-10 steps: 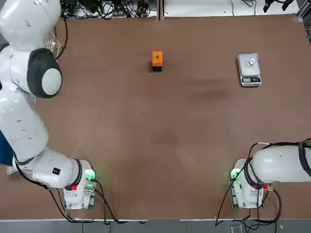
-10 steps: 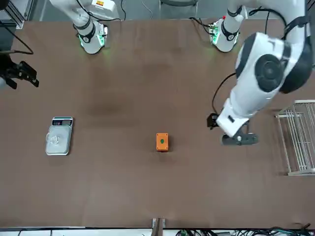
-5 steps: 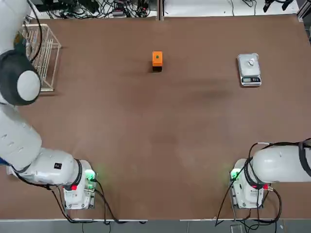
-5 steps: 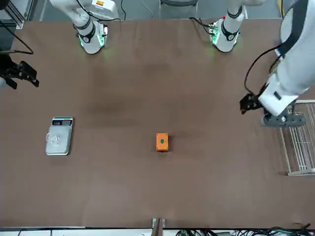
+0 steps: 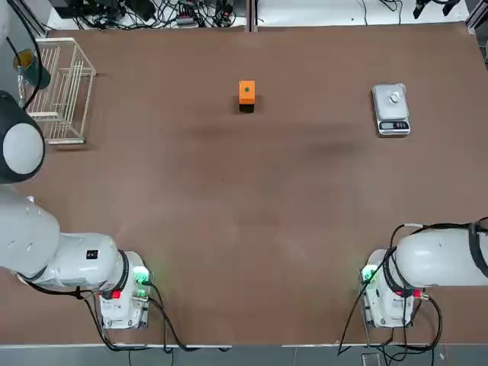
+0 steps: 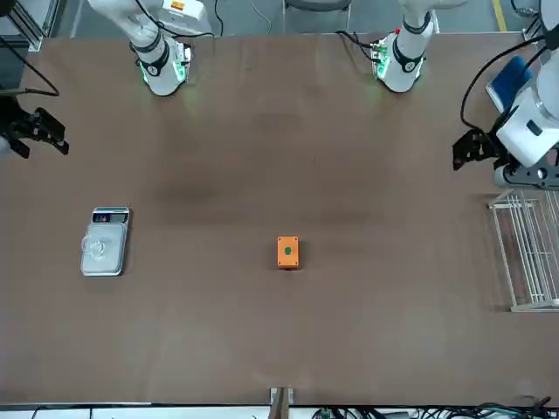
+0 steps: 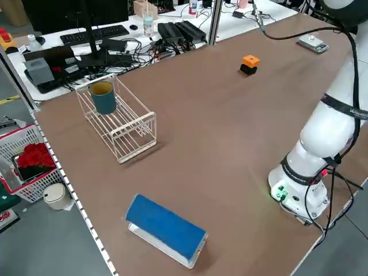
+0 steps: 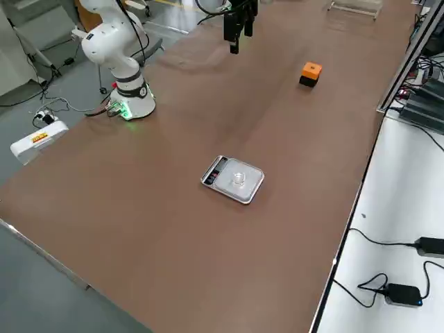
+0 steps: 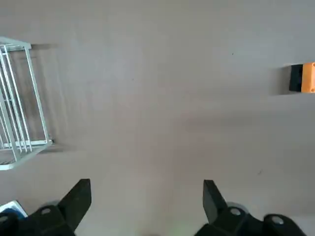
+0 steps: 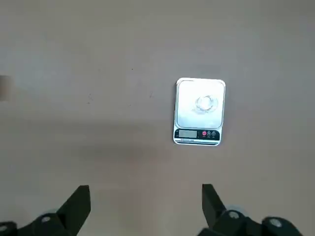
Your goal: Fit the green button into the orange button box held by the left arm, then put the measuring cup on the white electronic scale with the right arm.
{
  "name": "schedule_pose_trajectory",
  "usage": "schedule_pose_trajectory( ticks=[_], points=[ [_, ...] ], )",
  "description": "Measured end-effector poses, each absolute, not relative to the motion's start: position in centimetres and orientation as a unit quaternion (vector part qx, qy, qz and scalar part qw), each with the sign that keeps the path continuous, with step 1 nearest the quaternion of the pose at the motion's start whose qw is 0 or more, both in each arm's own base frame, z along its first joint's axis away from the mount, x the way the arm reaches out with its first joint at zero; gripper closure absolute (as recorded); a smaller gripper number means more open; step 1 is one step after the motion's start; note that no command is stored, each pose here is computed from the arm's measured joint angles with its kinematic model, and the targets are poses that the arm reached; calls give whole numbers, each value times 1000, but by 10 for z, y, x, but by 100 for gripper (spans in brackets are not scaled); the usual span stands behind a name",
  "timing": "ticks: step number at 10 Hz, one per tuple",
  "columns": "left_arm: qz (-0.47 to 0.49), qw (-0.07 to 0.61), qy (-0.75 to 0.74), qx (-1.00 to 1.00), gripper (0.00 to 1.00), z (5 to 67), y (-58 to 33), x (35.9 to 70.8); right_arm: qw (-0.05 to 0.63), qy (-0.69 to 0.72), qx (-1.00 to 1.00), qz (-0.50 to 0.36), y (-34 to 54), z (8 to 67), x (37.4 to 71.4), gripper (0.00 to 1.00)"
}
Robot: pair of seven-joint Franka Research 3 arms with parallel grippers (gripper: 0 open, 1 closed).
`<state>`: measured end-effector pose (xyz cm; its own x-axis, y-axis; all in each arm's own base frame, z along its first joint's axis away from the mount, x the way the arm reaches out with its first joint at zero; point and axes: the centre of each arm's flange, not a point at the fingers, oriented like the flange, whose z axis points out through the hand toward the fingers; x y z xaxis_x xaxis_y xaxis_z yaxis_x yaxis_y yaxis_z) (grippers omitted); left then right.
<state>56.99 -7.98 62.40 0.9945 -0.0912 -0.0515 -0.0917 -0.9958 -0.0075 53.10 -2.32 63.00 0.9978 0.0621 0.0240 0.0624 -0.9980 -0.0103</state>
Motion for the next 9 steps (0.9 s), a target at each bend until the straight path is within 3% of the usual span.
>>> schedule_pose_trajectory(
  ticks=[9],
  points=[
    [30,4,68,-997,0,622,-70,565,5,-31,-999,-16,-23,631,532,0]
  ],
)
